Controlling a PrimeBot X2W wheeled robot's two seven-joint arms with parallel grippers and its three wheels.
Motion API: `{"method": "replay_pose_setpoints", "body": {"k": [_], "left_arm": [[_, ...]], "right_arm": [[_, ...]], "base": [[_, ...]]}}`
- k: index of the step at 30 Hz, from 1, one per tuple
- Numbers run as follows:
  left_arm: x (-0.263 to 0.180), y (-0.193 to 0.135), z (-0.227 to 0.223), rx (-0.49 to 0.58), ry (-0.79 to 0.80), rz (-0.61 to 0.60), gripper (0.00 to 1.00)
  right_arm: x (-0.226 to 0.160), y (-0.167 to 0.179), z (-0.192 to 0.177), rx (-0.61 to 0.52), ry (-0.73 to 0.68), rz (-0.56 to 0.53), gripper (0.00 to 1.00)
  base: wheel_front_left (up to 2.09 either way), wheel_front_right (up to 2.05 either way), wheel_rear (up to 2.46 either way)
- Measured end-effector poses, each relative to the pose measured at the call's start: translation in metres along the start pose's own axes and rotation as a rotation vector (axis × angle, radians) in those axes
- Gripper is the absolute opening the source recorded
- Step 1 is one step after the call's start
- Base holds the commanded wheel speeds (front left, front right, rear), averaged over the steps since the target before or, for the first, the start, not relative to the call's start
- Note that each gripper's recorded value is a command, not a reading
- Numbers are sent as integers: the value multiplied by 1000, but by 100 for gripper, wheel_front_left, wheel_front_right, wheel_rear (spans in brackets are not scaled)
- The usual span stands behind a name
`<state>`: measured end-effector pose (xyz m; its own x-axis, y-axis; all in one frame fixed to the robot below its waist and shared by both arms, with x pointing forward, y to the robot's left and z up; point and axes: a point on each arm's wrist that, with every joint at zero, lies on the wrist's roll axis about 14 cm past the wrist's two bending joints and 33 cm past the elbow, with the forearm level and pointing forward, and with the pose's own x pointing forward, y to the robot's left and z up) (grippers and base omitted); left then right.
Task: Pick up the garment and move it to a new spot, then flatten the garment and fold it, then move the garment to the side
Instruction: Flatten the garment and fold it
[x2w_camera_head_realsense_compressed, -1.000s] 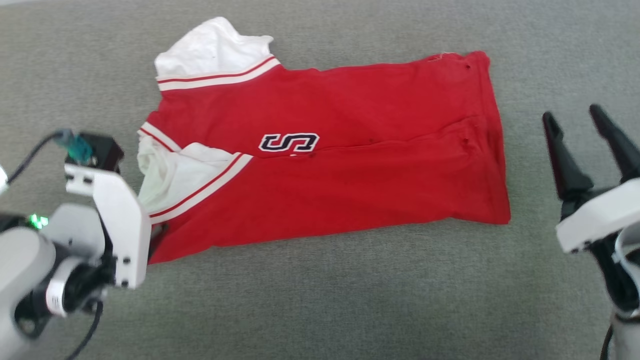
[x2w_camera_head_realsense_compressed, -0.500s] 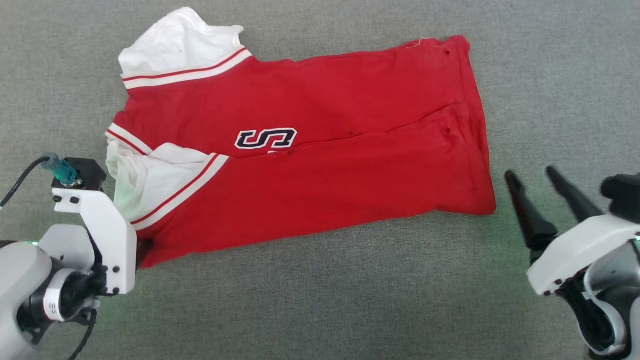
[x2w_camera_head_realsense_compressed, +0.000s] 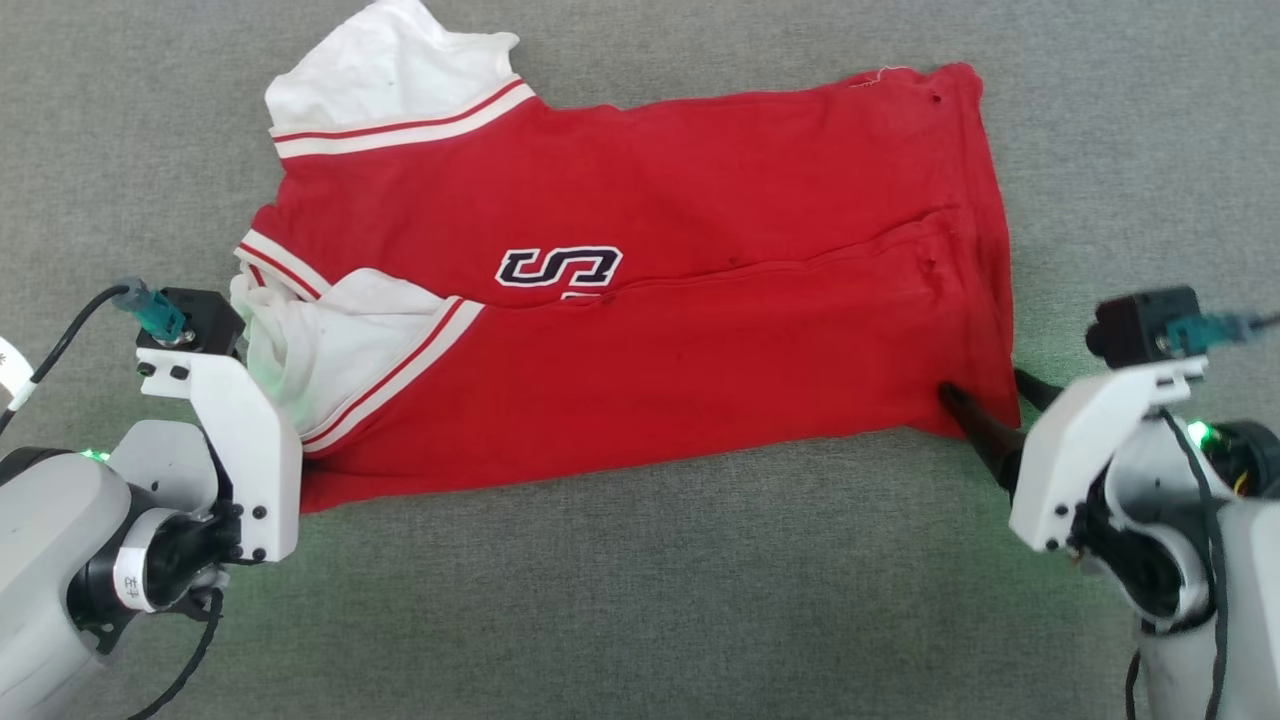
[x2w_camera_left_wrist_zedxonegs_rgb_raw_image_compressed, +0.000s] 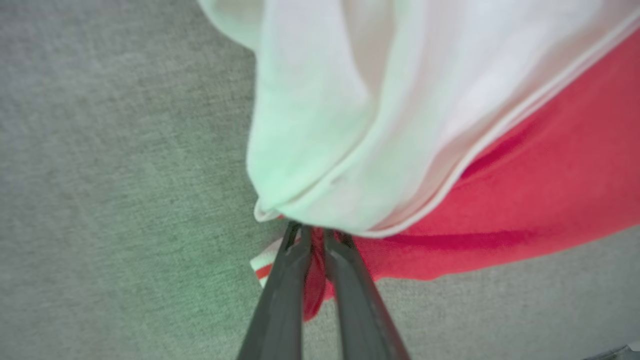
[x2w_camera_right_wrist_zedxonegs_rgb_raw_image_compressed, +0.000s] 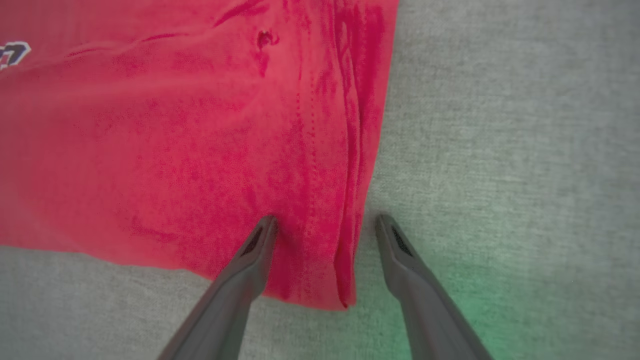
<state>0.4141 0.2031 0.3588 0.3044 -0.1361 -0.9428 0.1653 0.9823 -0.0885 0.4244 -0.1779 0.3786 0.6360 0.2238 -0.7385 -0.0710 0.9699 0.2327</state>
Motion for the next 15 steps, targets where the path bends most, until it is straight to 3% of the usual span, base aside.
{"method": "replay_pose_setpoints", "body": {"k": [2, 3, 4, 5, 15], "left_arm": [[0, 0, 0, -4, -1, -1, 0], [1, 0, -1, -5, 0, -3, 0], [1, 0, -1, -8, 0, -3, 0], [1, 0, -1, -10, -1, -1, 0], [-14, 4, -1, -28, -25, 13, 0]], "right_arm": [[7, 1, -3, -10, 54, 6, 100], [10, 1, -5, -15, 78, 7, 75], [12, 1, -6, -25, 101, 8, 27], [14, 1, -7, -40, 121, 9, 0], [4, 0, -3, -76, 190, 39, 0]], "base": [[0, 0, 0], [0, 0, 0], [0, 0, 0], [0, 0, 0], [0, 0, 0]]}}
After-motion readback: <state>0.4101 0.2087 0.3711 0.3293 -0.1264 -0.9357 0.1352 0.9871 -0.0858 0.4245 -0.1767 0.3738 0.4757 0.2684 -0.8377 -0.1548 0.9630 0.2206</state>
